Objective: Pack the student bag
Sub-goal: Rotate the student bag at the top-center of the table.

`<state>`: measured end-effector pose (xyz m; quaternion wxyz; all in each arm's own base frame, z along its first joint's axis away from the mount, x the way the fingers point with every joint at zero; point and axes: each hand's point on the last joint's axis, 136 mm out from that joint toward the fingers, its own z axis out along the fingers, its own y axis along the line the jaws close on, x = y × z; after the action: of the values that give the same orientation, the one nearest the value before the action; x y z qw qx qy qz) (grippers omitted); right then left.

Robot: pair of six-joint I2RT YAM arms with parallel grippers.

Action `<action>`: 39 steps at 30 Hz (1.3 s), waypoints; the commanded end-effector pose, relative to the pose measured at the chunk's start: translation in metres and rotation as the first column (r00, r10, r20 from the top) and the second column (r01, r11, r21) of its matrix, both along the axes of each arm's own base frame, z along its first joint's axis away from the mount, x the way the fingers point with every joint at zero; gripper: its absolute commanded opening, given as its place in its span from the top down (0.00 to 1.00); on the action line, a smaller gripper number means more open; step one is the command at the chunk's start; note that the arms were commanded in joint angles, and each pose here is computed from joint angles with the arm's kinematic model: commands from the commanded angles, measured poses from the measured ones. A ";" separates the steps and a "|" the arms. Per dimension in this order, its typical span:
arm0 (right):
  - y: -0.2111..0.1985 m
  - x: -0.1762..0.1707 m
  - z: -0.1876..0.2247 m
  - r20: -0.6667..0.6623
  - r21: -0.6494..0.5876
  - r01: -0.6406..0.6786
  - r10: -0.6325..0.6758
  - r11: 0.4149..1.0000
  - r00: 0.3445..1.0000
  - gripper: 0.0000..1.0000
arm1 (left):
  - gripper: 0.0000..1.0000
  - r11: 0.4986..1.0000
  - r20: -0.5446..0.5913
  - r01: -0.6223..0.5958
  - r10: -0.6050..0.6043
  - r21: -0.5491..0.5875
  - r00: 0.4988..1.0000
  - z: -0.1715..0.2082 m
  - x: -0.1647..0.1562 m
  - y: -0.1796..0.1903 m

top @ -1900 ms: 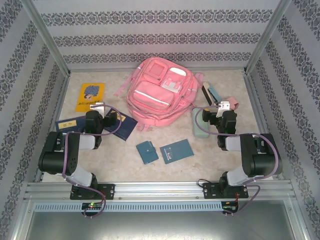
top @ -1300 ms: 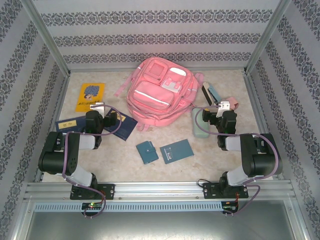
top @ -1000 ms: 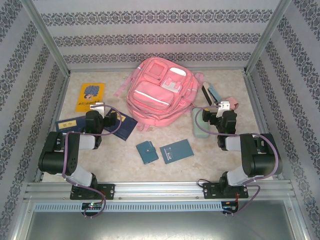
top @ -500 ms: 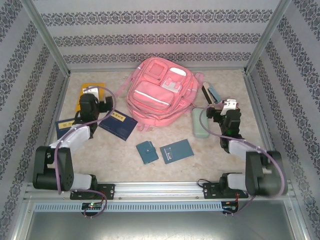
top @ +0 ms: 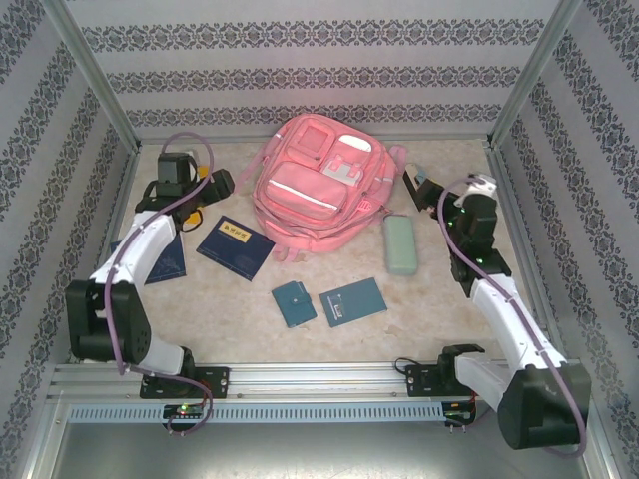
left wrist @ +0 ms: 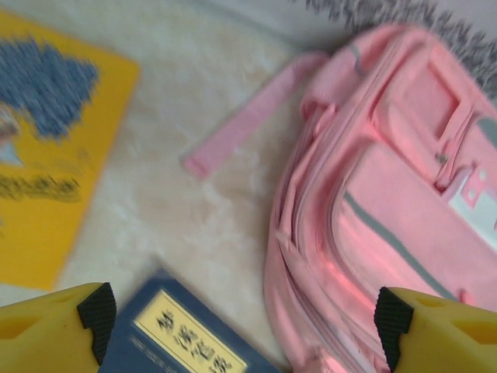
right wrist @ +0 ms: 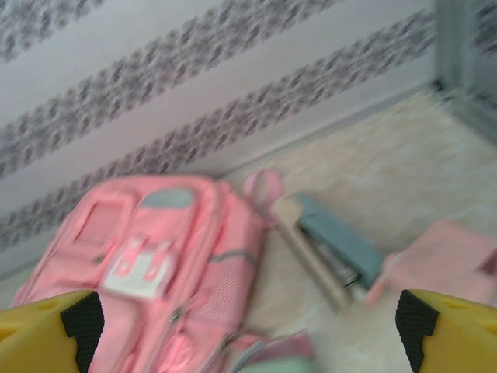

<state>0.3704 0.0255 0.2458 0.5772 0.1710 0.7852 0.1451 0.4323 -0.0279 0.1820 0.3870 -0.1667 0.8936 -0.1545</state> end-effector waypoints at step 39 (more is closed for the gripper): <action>0.087 0.009 -0.178 -0.641 -0.003 -0.295 0.225 0.956 0.734 0.02 | 1.00 0.993 -0.506 -0.040 0.091 0.112 0.858 -0.129 -0.046 -0.087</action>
<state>0.3799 0.1175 0.0681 0.2701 0.0823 0.9511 0.1252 0.3950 -0.1652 0.0626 0.1598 -0.1934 0.9583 -0.1368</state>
